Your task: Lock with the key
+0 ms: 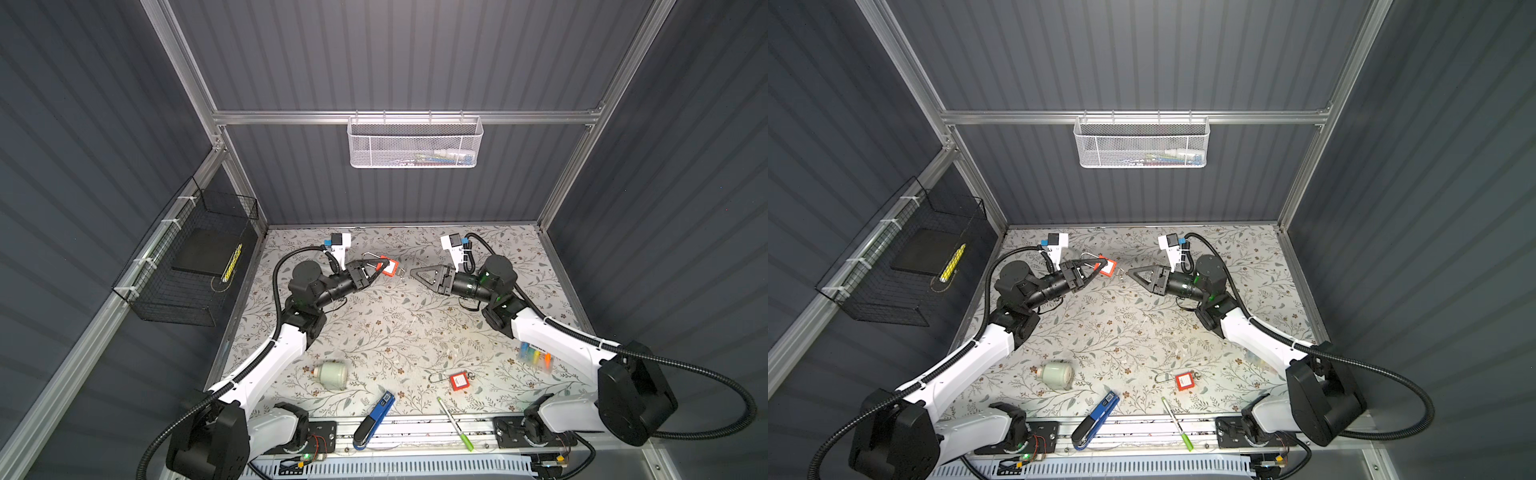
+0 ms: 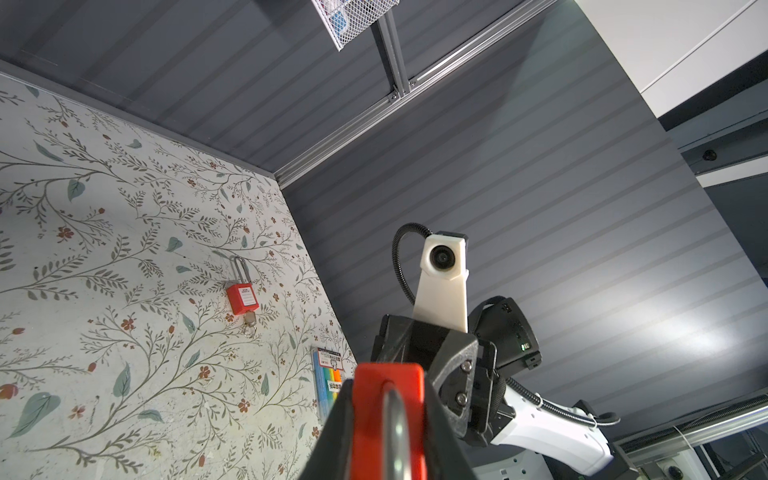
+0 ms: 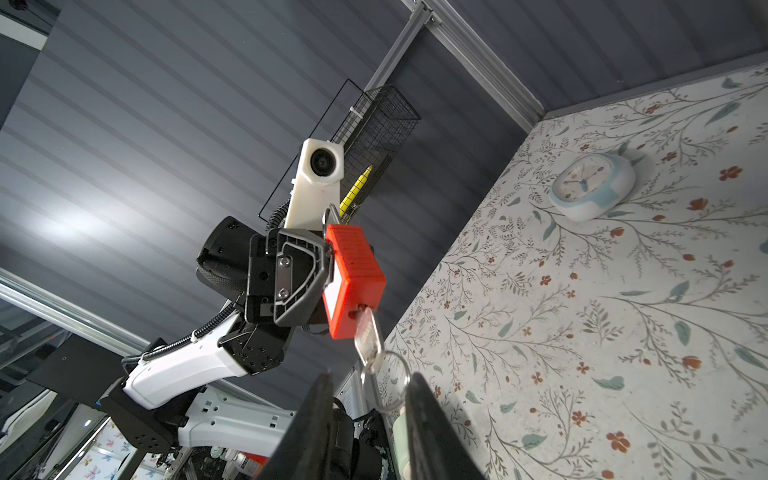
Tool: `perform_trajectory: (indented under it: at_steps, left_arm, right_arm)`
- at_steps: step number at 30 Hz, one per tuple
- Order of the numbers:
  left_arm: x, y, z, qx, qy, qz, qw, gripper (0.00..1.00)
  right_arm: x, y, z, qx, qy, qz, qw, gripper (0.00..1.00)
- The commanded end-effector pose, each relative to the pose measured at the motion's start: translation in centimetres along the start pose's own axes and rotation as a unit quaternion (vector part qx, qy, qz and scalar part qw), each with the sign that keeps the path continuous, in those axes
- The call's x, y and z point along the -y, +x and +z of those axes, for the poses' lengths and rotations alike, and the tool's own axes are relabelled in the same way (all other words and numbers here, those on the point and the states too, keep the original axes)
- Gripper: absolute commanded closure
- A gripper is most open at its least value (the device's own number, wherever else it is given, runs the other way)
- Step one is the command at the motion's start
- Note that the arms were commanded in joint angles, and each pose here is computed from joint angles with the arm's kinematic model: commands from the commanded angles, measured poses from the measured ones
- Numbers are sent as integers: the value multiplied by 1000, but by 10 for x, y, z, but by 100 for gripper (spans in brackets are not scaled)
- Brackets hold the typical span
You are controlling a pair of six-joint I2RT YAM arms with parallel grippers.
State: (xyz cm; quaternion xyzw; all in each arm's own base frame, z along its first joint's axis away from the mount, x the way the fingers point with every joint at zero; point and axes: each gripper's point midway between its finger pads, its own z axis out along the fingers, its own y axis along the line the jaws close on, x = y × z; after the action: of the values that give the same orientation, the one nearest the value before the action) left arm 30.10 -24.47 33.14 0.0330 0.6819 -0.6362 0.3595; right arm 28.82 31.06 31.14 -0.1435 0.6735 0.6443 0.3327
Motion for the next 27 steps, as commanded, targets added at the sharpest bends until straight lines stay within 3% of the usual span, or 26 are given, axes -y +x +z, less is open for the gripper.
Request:
perform_trajectory:
  at_steps: [1,13,27]
  left_arm:
    - [19,-3,-2,8,28,19,999,100]
    - [20,-3,-3,8,29,18,999,100]
    - [20,-3,-4,9,30,19,999,100]
  right_arm:
    - [-18,-7,6,0,-31,-18,999,67]
    - [-21,-4,18,-13,-50,-8,999,68]
    - [-32,-6,21,-9,-95,-5,995,87]
